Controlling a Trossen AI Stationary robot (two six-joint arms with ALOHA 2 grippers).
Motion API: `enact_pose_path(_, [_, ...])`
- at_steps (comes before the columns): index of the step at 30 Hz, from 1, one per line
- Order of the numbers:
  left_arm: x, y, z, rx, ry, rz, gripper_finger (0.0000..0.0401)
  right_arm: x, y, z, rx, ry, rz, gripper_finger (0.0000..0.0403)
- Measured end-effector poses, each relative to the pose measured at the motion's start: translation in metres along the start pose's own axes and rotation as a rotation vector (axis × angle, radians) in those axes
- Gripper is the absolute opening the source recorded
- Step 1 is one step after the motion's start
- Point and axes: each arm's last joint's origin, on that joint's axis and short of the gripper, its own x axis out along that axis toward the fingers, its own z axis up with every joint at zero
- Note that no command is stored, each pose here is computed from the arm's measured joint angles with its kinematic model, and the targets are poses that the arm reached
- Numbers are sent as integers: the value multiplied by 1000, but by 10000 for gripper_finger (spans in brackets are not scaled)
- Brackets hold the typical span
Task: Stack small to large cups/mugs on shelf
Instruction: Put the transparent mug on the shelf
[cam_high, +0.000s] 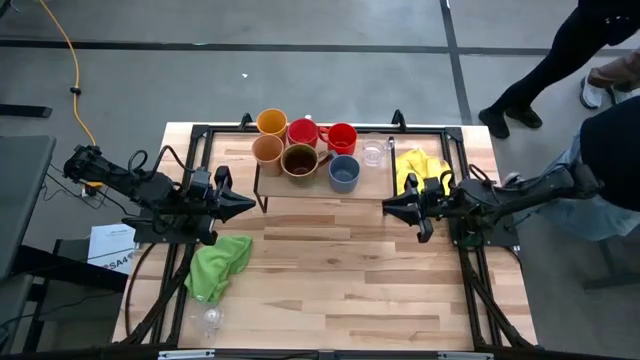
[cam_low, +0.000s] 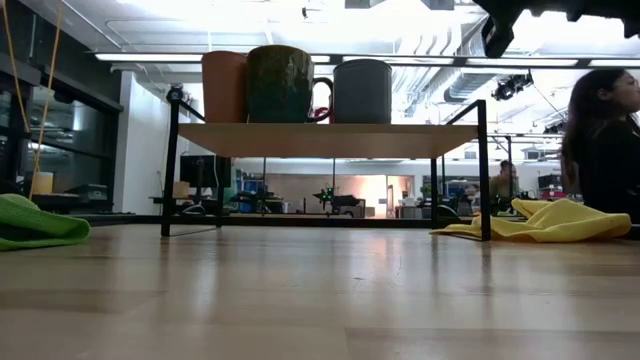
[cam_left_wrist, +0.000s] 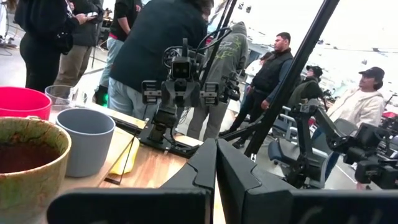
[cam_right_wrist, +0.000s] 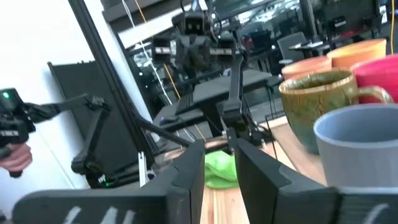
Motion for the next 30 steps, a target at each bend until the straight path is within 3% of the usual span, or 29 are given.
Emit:
enact_pose_path(11, [0,3,-3,70,14,59,1,3,7,23,-100,-68,0,81])
enact_pose_path(30, [0,4,-5,79,42,63,1,4,7,21,-147,-49,-19,81])
